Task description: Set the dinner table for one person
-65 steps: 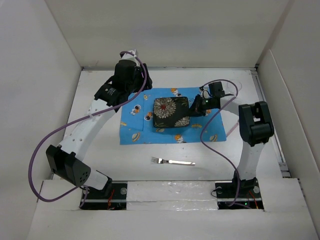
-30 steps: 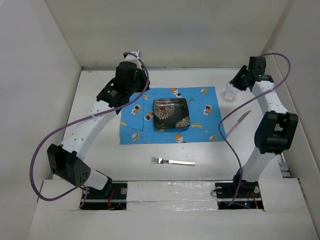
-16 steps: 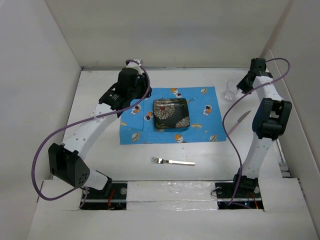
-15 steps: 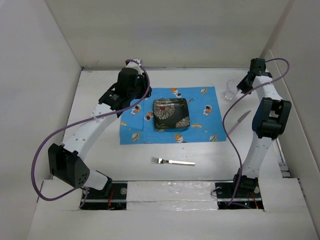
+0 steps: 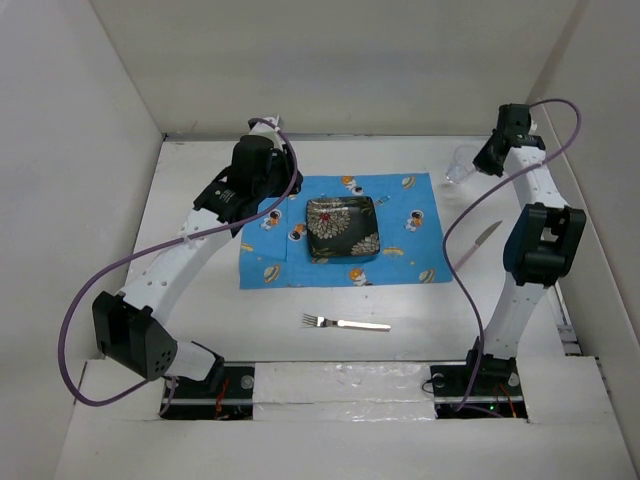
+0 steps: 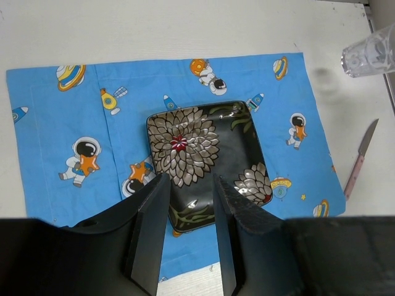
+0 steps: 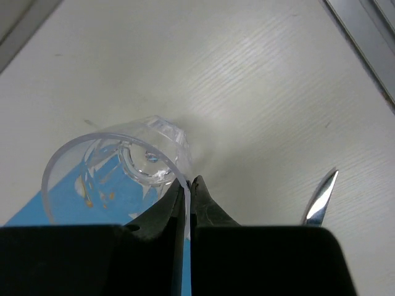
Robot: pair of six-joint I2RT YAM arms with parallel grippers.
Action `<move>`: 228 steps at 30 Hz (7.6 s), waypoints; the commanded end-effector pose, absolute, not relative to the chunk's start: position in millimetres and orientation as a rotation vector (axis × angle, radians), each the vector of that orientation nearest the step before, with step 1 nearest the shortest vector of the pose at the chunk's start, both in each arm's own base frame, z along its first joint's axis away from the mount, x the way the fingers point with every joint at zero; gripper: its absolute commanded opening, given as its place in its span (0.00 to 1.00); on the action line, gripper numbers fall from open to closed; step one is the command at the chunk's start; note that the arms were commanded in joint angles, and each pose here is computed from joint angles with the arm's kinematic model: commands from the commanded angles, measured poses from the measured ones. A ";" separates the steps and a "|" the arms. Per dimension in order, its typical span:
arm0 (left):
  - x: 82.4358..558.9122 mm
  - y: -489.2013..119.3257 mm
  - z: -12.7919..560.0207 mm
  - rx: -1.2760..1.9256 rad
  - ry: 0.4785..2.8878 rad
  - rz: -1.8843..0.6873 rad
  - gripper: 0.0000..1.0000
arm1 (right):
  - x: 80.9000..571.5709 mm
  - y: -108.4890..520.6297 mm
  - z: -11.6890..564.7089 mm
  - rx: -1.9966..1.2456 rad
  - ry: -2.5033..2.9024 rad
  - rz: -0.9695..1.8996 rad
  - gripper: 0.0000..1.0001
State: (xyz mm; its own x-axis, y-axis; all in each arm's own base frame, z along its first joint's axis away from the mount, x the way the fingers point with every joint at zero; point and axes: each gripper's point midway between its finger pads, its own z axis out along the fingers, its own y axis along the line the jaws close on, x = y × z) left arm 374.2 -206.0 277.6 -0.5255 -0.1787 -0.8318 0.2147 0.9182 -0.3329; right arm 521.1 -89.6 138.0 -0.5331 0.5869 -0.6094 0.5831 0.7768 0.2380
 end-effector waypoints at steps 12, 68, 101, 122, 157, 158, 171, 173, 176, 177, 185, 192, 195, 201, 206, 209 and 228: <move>362.8 -203.2 299.4 0.024 2.016 -0.524 0.31 | 533.9 39.7 159.8 0.480 2.348 0.168 0.00; 323.5 -181.5 254.4 0.056 2.058 -0.496 0.21 | 347.5 -59.8 40.7 0.946 2.556 -0.027 0.42; 337.4 -201.5 256.1 0.053 2.080 -0.567 0.23 | 399.4 162.9 137.9 -0.028 2.561 0.311 0.00; 335.3 -200.0 249.5 0.030 2.094 -0.567 0.23 | 400.0 143.0 35.5 0.009 2.773 0.136 0.00; 386.7 -169.1 374.4 0.006 1.836 -0.430 0.17 | 145.3 281.8 60.5 -1.055 2.720 0.446 0.59; 387.4 -168.8 385.1 0.010 1.813 -0.430 0.17 | 142.7 282.3 56.4 -1.065 2.728 0.435 0.59; 383.4 -167.6 372.1 0.006 1.837 -0.429 0.18 | 121.4 279.5 9.0 -1.143 2.846 0.298 0.23; 380.3 -165.4 372.7 0.002 1.837 -0.426 0.18 | 115.6 293.2 16.3 -1.169 2.814 0.329 0.05; 376.7 -161.2 375.9 -0.005 1.831 -0.415 0.18 | 103.3 307.4 34.8 -1.237 2.785 0.370 0.00; 376.2 -159.2 376.4 -0.010 1.830 -0.406 0.18 | 109.3 321.3 53.6 -1.228 2.736 0.424 0.00; 360.0 -120.2 424.3 -0.084 1.735 -0.260 0.24 | 209.4 385.8 144.0 -0.845 2.608 0.629 0.00; 342.3 -118.1 446.8 -0.091 1.683 -0.319 0.27 | 312.8 443.2 159.3 -0.471 2.548 0.662 0.00; 339.8 -130.5 435.9 -0.067 1.724 -0.370 0.27 | 352.5 459.0 153.2 -0.314 2.553 0.734 0.00; 329.8 -143.3 405.8 -0.049 1.785 -0.408 0.27 | 393.4 470.8 126.0 -0.053 2.557 0.740 0.00; 329.3 -146.4 394.7 -0.044 1.802 -0.422 0.27 | 399.3 475.7 96.7 0.017 2.595 0.714 0.00; 328.9 -147.6 392.1 -0.049 1.806 -0.432 0.28 | 398.2 473.1 77.8 0.025 2.627 0.676 0.00; 333.0 -144.4 386.8 -0.071 1.808 -0.407 0.32 | 402.4 475.9 128.9 -0.058 2.539 0.816 0.45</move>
